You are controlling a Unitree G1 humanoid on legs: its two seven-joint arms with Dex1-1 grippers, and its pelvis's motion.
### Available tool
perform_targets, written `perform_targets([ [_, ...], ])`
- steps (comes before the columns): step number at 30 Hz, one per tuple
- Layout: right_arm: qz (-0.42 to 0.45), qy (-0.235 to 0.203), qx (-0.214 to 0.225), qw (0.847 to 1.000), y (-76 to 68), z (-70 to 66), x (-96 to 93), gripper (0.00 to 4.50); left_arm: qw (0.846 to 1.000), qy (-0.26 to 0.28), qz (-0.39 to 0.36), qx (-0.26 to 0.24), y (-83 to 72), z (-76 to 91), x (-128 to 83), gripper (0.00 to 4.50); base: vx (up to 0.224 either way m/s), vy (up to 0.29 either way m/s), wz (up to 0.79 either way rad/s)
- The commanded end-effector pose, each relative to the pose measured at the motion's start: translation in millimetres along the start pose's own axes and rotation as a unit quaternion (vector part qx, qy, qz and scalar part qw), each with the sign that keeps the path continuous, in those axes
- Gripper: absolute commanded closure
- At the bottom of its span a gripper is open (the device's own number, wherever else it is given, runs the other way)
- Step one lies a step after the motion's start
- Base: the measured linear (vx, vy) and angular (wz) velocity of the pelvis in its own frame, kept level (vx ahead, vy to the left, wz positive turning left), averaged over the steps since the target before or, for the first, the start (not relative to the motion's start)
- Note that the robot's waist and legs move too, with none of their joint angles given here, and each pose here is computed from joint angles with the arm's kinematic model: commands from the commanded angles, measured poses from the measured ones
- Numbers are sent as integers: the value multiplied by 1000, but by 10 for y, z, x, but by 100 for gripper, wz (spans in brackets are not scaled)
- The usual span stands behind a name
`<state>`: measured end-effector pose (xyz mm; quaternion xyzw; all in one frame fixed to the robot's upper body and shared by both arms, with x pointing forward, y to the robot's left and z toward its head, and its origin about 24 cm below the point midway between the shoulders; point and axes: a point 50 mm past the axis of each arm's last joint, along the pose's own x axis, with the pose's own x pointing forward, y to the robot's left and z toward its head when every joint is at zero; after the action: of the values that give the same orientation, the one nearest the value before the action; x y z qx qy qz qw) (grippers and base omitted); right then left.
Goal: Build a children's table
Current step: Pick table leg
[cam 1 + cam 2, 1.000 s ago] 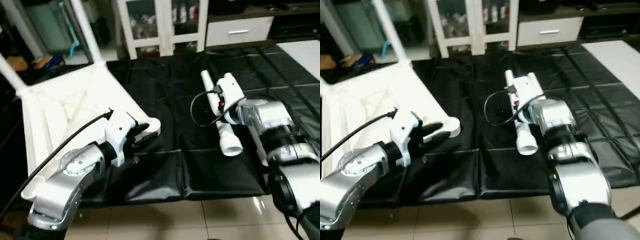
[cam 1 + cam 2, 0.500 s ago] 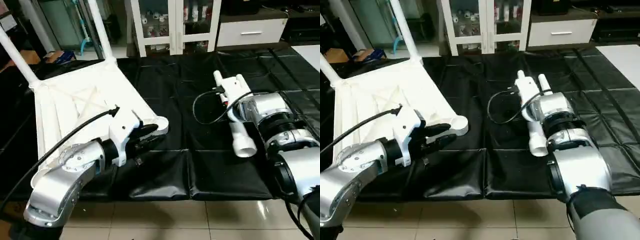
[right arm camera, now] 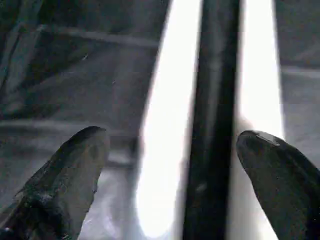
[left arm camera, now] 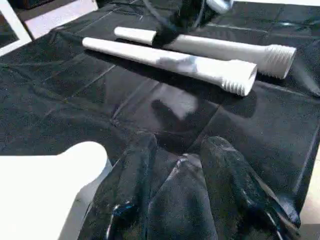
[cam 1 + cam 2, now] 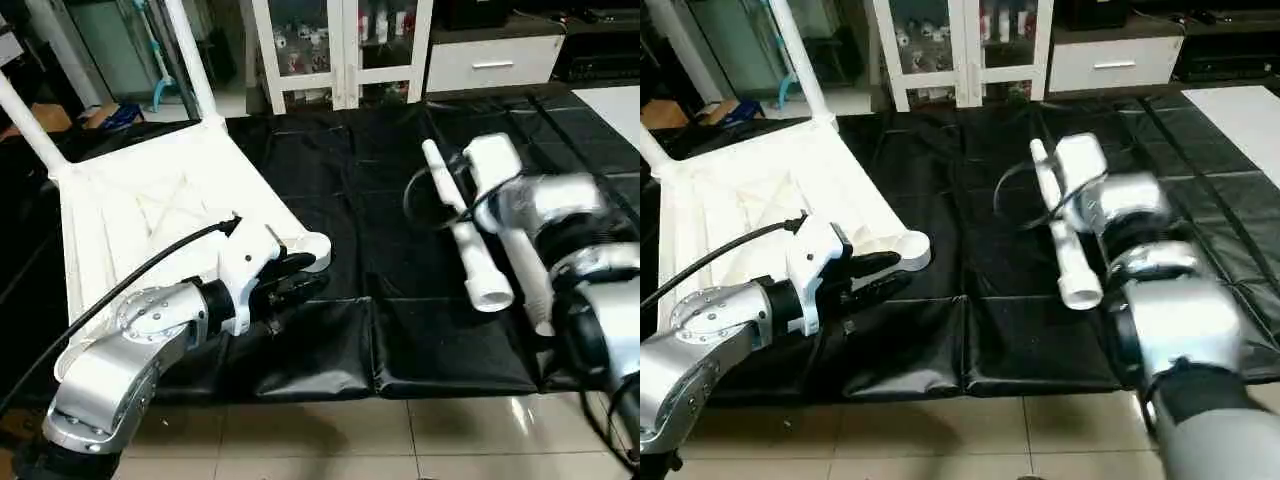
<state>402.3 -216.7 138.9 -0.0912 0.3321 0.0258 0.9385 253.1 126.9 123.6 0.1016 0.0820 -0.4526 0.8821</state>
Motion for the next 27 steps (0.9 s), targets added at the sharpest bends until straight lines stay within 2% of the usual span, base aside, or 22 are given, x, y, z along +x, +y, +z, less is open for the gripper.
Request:
perform_targets([
  [1,12,13,8,1000,38,-64,31,4,1000,7,0,2,15,-17,-12,274,0,0,0],
  [3,26,33,11,999,55,-157,59,4,1000,9,-2,2,10,-24,-9,274,0,0,0],
  [4,36,51,2,998,75,-255,91,4,1000,10,-7,4,6,-25,-6,274,0,0,0],
  [5,36,51,2,998,75,-255,91,4,1000,10,-7,4,6,-25,-6,274,0,0,0],
  [7,62,73,-21,995,129,-362,125,4,1000,8,-13,8,3,-12,-6,274,0,0,0],
  [8,62,73,-21,995,129,-362,125,4,1000,8,-13,8,3,-12,-6,274,0,0,0],
  [9,75,91,-26,993,158,-437,142,4,1000,4,-21,6,-11,7,7,274,0,0,0],
  [10,76,94,-27,992,160,-451,145,4,1000,3,-23,6,-15,10,10,274,0,0,0],
  [11,80,103,-30,991,165,-492,152,21,1000,3,-31,4,-31,12,19,274,0,0,0],
  [13,85,106,-29,990,170,-508,155,21,999,6,-40,5,-49,7,20,274,0,0,0],
  [14,85,107,-29,990,170,-509,155,49,999,6,-41,5,-49,7,20,274,0,0,0],
  [18,101,114,-33,988,183,-539,157,68,999,7,-47,7,-61,7,19,274,0,0,0],
  [25,125,114,-34,985,226,-530,153,137,999,6,-47,13,-18,27,0,274,0,0,0],
  [27,126,113,-33,985,239,-540,161,142,999,7,-49,13,-7,25,-9,274,0,0,0],
])
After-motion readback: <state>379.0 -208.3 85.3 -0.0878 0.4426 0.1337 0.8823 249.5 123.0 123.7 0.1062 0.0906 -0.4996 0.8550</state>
